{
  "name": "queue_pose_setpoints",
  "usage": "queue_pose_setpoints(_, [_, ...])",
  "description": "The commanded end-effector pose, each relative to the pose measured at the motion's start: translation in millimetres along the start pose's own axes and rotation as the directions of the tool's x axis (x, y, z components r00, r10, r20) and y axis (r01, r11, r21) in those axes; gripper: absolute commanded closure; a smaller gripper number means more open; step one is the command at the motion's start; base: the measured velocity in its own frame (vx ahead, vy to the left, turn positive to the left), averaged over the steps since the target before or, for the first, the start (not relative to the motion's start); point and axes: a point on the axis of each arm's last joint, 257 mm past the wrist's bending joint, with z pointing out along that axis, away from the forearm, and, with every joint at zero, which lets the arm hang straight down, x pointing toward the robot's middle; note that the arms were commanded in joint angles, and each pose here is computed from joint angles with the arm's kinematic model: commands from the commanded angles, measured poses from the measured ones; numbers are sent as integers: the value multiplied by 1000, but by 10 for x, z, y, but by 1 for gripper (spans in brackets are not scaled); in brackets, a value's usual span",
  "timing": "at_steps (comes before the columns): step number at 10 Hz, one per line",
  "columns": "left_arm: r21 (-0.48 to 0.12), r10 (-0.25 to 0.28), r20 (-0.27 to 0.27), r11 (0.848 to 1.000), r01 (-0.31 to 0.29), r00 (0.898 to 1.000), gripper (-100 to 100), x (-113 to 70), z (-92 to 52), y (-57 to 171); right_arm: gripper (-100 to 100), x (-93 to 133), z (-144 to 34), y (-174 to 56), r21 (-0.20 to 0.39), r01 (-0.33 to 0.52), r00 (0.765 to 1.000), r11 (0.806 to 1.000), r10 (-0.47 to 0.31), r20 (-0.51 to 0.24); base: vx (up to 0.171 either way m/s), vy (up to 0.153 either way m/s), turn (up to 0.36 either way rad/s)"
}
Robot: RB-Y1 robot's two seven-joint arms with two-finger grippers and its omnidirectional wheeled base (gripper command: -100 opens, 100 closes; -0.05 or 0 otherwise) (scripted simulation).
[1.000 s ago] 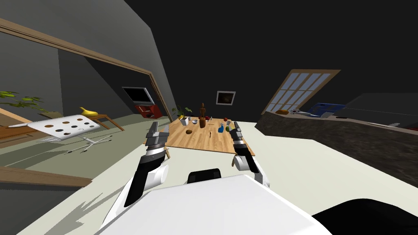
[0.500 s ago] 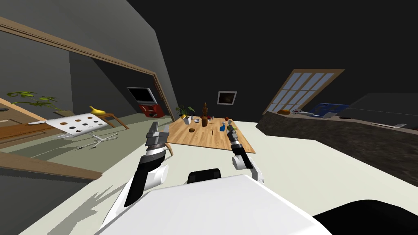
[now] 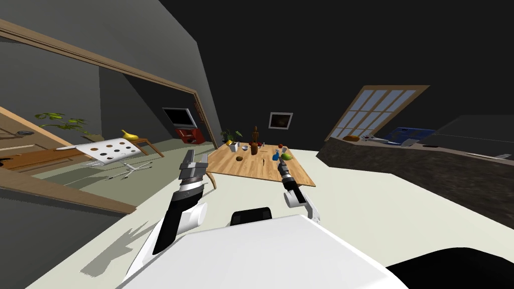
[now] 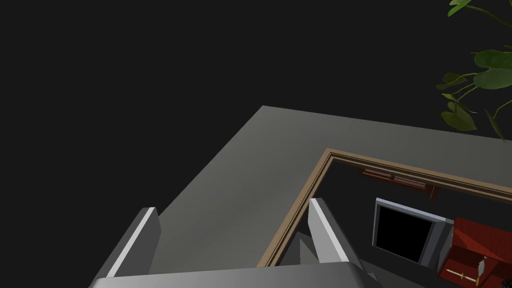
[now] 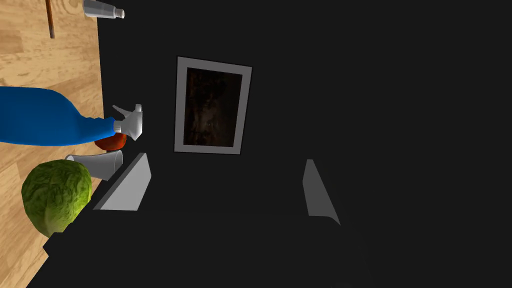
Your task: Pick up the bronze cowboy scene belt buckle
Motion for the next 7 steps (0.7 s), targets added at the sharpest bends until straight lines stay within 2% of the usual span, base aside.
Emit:
queue_pose_setpoints(1, [0, 0, 0, 1000, 0, 1000, 0, 0, 0, 0, -100, 53, 49, -213, 49, 29, 1000, 998, -28, -14, -56, 69, 49])
queue_pose_setpoints(4, [0, 0, 0, 1000, 0, 1000, 0, 0, 0, 0, -100, 83, 39, -518, 118, 57, 998, 991, -54, -29, -40, 59, 36])
queue_pose_setpoints(6, [0, 0, 0, 1000, 0, 1000, 0, 0, 0, 0, -100, 110, 39, -740, 168, 88, 996, 982, -81, -47, -42, 64, 40])
queue_pose_setpoints(7, [0, 0, 0, 1000, 0, 1000, 0, 0, 0, 0, -100, 133, 53, -901, 205, 122, 992, 971, -111, -66, -34, 70, 63])
